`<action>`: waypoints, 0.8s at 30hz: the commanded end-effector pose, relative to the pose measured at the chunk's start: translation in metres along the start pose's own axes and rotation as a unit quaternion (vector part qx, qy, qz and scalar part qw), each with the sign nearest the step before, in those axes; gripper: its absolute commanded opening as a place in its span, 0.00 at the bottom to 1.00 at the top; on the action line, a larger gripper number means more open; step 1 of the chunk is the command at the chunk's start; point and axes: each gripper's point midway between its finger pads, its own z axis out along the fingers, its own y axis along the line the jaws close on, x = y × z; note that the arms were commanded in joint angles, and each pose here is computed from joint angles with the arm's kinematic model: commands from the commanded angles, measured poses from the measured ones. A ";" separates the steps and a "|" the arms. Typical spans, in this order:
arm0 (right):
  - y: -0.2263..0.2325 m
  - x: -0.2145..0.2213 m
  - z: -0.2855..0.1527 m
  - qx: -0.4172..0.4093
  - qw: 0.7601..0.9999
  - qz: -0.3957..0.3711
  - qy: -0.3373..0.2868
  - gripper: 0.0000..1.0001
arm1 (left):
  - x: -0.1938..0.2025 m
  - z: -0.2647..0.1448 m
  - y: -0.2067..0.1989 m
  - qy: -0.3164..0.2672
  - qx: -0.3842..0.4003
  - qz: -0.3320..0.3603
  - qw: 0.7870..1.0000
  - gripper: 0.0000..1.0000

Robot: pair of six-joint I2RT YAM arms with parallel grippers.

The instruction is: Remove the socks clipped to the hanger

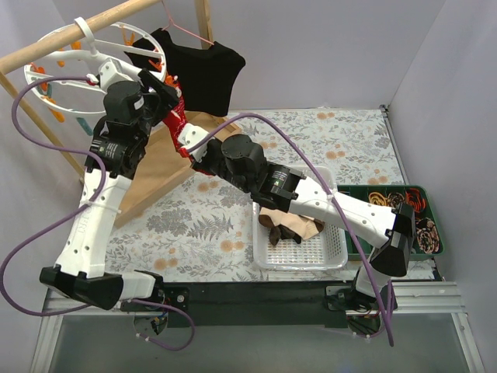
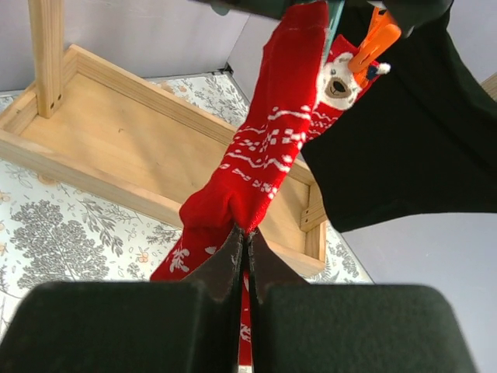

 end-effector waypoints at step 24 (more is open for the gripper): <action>-0.022 -0.040 -0.015 0.018 0.995 -0.067 -0.070 0.01 | -0.011 0.030 0.031 -0.023 -0.119 0.029 0.992 0.38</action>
